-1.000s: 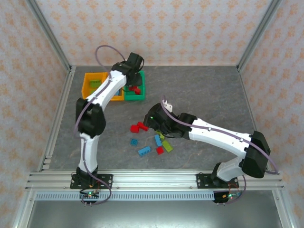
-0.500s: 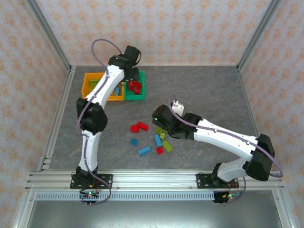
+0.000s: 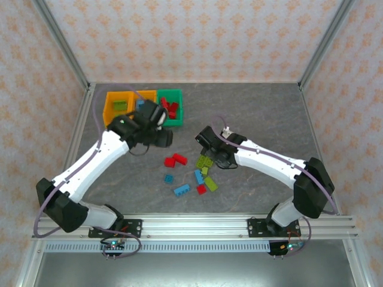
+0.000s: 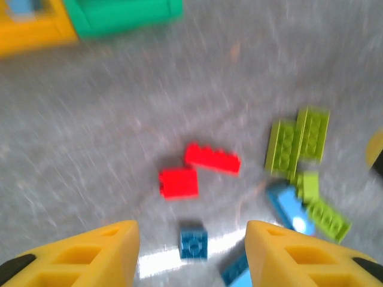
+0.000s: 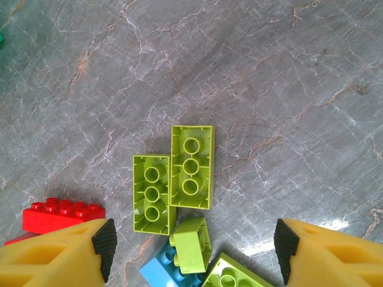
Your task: Sort the legos into containers by color
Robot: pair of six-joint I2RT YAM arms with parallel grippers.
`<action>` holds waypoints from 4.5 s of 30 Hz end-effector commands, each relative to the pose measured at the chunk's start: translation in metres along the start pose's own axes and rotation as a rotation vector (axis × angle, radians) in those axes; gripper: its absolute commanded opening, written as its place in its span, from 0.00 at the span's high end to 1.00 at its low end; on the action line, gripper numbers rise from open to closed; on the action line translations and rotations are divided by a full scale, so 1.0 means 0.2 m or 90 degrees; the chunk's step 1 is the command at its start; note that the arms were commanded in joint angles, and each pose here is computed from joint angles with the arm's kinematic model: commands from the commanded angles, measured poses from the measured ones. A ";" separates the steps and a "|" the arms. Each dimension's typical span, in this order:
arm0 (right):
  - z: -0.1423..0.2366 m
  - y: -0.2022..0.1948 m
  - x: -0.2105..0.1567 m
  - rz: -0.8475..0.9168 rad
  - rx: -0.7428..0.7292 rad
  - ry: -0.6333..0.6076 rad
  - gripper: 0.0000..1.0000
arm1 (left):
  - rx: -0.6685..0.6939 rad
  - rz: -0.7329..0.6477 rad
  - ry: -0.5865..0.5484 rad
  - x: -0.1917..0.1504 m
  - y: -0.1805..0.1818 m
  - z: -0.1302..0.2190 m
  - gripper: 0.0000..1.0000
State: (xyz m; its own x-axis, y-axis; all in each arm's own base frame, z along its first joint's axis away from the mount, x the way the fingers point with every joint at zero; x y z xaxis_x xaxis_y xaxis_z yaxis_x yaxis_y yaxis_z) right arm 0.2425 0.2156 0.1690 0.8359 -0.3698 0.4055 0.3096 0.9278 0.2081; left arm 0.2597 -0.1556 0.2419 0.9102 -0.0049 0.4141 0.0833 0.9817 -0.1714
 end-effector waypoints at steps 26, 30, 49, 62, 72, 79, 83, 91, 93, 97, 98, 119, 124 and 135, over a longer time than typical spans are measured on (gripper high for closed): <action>0.01 -0.07 -0.05 -0.020 0.004 0.029 0.28 | 0.043 -0.117 0.267 -0.53 0.01 -0.67 0.46; 0.01 -0.07 -0.05 -0.018 0.000 0.032 0.28 | 0.057 -0.116 0.271 -0.53 0.03 -0.69 0.62; 0.07 0.02 -0.03 -0.009 0.036 0.029 0.29 | 0.109 0.161 -0.018 0.53 0.47 -0.25 0.72; 0.18 -0.03 0.01 -0.009 0.048 -0.010 0.28 | 0.136 0.263 -0.050 1.08 0.69 -0.48 0.41; 0.13 -0.10 -0.04 -0.028 0.056 -0.005 0.26 | -0.048 0.189 -0.025 0.76 0.23 -0.08 0.45; 0.11 -0.31 -0.13 -0.090 0.043 -0.002 0.25 | -0.106 0.030 0.070 0.34 -0.29 -0.17 0.46; 0.15 -0.42 -0.14 -0.124 0.032 -0.015 0.25 | -0.100 -0.031 0.128 0.17 -0.44 -0.35 0.46; 0.19 -0.53 -0.17 -0.173 0.064 -0.030 0.26 | -0.048 -0.081 0.210 0.04 -0.48 -0.72 0.45; 0.19 -0.54 -0.17 -0.175 0.069 -0.036 0.26 | -0.034 -0.084 0.229 0.01 -0.47 -0.78 0.45; 0.19 -0.55 -0.17 -0.172 0.061 -0.035 0.26 | -0.029 -0.081 0.278 -0.04 -0.47 -0.85 0.45; 0.18 -0.55 -0.18 -0.172 0.062 -0.032 0.26 | -0.031 -0.082 0.283 -0.05 -0.47 -0.87 0.46; 0.17 -0.34 -0.14 -0.078 0.067 0.012 0.27 | -0.040 -0.007 0.199 0.10 -0.32 -0.73 0.49; 0.17 -0.33 -0.14 -0.075 0.067 0.013 0.27 | 0.019 -0.021 0.216 0.08 -0.27 -0.81 0.43; 0.18 -0.32 -0.15 -0.063 0.071 0.020 0.27 | 0.026 -0.028 0.262 0.01 -0.27 -0.99 0.54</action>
State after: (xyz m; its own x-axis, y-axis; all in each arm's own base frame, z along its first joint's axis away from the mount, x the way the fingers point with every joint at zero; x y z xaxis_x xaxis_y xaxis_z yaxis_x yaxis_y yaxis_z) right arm 0.1795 0.1625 0.1656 0.8135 -0.4771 0.3326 0.3687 0.8654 0.3394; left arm 0.3318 -0.2437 0.0721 0.9948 -0.1015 0.0012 0.1009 0.9871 -0.1246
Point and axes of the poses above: each hand's point on the last joint's axis, 136 mm out from that joint toward the fingers, its own z axis back along the fingers, its own y axis along the line the jaws close on, x = y × z, the point moved 5 cm from there along z, back along the fingers, and after that the axes turned 6 degrees about z, right-handed, at the moved point
